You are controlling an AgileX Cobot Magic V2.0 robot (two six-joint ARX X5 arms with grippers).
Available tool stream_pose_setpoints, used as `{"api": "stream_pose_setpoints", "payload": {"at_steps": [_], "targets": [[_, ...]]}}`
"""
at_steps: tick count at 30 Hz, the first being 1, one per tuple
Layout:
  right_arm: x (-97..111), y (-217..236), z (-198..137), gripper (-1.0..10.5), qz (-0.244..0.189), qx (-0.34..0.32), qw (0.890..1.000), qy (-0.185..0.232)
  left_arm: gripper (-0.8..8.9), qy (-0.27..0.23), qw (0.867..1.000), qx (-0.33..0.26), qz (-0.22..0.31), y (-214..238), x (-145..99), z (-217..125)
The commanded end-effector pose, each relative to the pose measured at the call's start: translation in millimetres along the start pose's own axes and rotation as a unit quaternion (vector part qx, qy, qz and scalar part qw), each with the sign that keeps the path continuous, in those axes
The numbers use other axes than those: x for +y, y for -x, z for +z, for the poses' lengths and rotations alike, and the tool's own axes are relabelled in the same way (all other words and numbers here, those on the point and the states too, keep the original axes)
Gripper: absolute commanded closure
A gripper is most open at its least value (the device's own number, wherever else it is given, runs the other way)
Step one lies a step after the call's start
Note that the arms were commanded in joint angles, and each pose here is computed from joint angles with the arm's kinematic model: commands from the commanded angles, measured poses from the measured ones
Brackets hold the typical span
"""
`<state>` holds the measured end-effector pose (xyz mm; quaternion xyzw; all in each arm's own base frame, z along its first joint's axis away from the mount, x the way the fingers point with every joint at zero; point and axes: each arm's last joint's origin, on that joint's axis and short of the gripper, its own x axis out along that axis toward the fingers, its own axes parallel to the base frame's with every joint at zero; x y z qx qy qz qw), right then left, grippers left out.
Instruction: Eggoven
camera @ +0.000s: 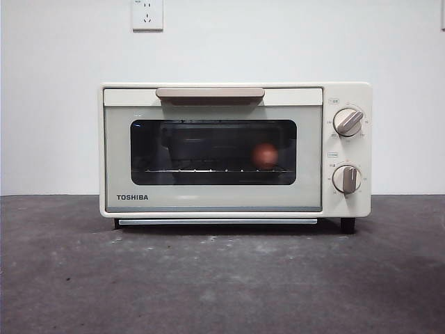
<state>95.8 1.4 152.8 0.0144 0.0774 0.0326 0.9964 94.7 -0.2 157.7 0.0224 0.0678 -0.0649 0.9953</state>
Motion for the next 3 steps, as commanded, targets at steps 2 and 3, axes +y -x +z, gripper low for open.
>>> {"api": "stream_pose_setpoints", "payload": {"at_steps": [2, 3], "targets": [[-0.3, -0.3, -0.8, 9.4, -0.002, -0.002, 1.0, 0.002, 8.06, 0.003, 1.0, 0.01, 0.002, -2.6, 0.3, -8.5], [-0.3, -0.3, -0.8, 9.4, -0.002, -0.002, 1.0, 0.002, 8.06, 0.003, 1.0, 0.01, 0.002, -2.6, 0.3, -8.5]]}}
